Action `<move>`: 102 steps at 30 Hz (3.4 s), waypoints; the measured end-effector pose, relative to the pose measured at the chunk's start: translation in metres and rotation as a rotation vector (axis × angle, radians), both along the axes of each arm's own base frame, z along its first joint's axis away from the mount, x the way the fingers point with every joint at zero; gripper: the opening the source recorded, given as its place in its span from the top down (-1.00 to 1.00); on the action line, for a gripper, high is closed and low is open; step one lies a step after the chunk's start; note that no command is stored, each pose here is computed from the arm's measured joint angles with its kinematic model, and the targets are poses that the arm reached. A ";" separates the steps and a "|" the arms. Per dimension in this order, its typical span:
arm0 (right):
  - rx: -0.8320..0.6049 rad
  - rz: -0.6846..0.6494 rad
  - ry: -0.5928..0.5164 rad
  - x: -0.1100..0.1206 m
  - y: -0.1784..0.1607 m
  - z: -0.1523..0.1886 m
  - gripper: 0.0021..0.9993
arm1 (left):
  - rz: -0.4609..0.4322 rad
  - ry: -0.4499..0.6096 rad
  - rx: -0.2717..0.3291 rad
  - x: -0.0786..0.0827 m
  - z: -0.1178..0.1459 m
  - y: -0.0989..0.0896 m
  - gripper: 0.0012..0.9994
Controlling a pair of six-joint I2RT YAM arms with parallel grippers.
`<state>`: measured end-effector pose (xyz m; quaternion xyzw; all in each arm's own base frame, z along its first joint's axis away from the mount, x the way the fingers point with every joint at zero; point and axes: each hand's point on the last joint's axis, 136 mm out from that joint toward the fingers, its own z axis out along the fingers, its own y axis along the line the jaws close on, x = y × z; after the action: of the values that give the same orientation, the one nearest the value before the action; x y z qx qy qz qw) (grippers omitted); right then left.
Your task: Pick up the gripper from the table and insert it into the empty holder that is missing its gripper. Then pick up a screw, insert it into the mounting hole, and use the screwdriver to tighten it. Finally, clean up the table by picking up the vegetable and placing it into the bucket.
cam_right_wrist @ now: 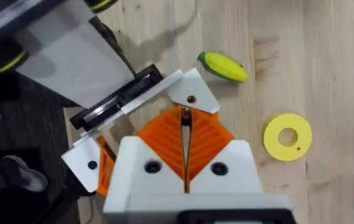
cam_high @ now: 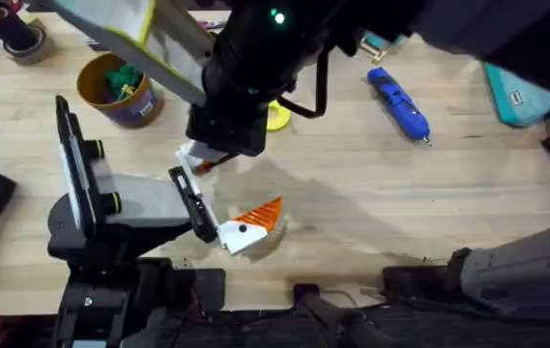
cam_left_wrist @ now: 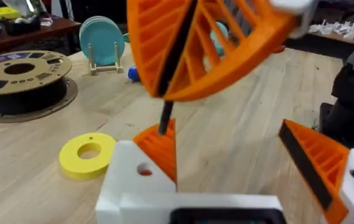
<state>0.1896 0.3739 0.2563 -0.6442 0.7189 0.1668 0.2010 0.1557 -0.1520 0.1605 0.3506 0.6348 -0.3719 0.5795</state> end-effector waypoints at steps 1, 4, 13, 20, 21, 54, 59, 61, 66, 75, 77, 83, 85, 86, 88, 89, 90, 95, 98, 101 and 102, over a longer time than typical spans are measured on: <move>0.002 0.001 -0.002 0.000 0.001 0.000 0.99 | 0.000 0.000 0.000 0.000 0.000 0.000 -0.97; 0.009 0.005 -0.009 0.001 0.002 0.000 0.99 | 0.000 0.000 0.000 0.000 0.000 0.000 -0.97; 0.009 0.013 -0.014 0.002 0.003 -0.002 0.99 | 0.000 0.000 0.000 0.000 0.000 0.000 -0.97; -0.001 0.019 -0.012 0.002 0.003 -0.009 0.99 | 0.000 0.000 0.000 0.000 0.000 0.000 -0.97; -0.001 0.019 -0.012 0.002 0.003 -0.010 0.99 | 0.000 0.000 0.000 0.000 0.000 0.000 -0.97; -0.030 0.012 0.006 0.008 0.007 -0.031 0.99 | 0.000 0.000 0.000 0.000 0.000 0.000 -0.97; -0.034 0.012 0.009 0.008 0.006 -0.033 0.99 | 0.000 0.000 0.000 0.000 0.000 0.000 -0.97; -0.034 0.012 0.009 0.008 0.007 -0.033 0.99 | 0.000 0.000 0.000 0.000 0.000 0.000 -0.97; -0.034 0.012 0.009 0.008 0.006 -0.033 0.99 | 0.000 0.000 0.000 0.000 0.000 0.000 -0.97; -0.034 0.012 0.010 0.008 0.007 -0.033 0.99 | 0.000 0.000 0.000 0.000 0.000 0.000 -0.97; -0.037 0.012 0.011 0.008 0.007 -0.035 0.99 | 0.000 0.000 0.000 0.000 0.000 0.000 -0.97; -0.048 0.012 0.018 0.010 0.010 -0.042 0.99 | 0.000 0.002 -0.001 0.000 0.000 0.000 -0.97; -0.047 0.012 0.017 0.010 0.010 -0.042 0.99 | 0.001 0.003 -0.002 0.000 0.000 0.000 -0.97; -0.047 0.012 0.017 0.010 0.010 -0.042 0.99 | 0.001 0.003 -0.002 0.000 0.000 0.000 -0.97; -0.046 0.012 0.017 0.010 0.010 -0.042 0.99 | 0.001 0.003 -0.002 0.000 0.000 0.000 -0.97; -0.046 0.012 0.017 0.010 0.010 -0.042 0.99 | 0.001 0.003 -0.002 0.000 0.000 0.000 -0.97; -0.046 0.012 0.017 0.010 0.010 -0.042 0.99 | 0.001 0.003 -0.002 0.000 0.000 0.000 -0.97; -0.041 0.012 0.014 0.011 0.011 -0.041 0.27 | 0.000 0.003 -0.002 0.000 0.000 0.000 -0.97; -0.044 0.007 0.008 0.013 0.010 -0.041 -0.63 | 0.002 0.004 -0.002 0.000 0.000 0.000 -0.97; -0.046 -0.005 0.001 0.019 0.007 -0.041 -0.99 | 0.002 0.004 -0.002 0.000 0.000 0.000 -0.97; -0.045 -0.005 0.001 0.019 0.007 -0.041 -0.99 | 0.002 0.004 -0.002 0.000 0.000 0.000 -0.97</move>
<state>0.2090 0.3811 0.2152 -0.6467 0.7243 0.1503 0.1863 0.1559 -0.1518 0.1604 0.3487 0.6359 -0.3727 0.5789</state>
